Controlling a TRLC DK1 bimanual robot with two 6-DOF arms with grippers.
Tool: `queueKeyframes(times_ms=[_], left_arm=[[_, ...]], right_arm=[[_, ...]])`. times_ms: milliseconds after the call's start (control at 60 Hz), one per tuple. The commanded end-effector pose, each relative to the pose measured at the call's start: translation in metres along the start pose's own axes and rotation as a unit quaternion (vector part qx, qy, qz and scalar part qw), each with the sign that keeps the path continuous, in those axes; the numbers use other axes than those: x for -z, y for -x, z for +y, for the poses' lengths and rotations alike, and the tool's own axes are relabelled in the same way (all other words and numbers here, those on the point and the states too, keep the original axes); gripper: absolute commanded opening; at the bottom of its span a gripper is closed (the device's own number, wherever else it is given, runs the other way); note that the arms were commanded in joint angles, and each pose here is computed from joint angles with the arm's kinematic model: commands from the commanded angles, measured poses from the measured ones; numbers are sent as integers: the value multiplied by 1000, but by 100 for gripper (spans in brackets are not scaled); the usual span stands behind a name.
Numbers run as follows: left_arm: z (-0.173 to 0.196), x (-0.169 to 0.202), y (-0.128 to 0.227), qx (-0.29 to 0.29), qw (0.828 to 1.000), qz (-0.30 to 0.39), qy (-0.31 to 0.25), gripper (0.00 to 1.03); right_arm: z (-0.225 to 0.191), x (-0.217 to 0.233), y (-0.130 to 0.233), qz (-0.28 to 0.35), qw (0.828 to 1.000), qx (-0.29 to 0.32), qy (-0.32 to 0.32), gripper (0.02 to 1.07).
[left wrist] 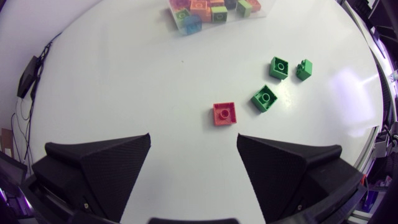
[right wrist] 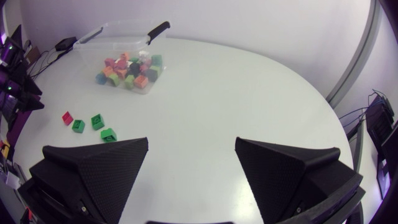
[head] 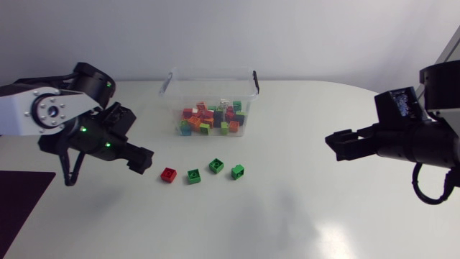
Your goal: Place the duplo bricks in the container
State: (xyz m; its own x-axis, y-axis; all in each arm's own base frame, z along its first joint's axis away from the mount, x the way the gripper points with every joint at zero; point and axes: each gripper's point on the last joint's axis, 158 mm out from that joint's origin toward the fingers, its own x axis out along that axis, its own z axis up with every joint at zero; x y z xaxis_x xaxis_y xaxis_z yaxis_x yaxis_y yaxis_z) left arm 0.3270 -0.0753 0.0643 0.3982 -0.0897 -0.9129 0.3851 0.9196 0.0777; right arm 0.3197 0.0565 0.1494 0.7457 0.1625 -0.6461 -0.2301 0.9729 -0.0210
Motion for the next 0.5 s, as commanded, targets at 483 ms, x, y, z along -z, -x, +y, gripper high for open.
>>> queueKeyframes(times_ms=[483], left_arm=[[-41,2,-84,40,989,139,-43,91]], right_arm=[[50,26,-49,141,985,-70,70,103]])
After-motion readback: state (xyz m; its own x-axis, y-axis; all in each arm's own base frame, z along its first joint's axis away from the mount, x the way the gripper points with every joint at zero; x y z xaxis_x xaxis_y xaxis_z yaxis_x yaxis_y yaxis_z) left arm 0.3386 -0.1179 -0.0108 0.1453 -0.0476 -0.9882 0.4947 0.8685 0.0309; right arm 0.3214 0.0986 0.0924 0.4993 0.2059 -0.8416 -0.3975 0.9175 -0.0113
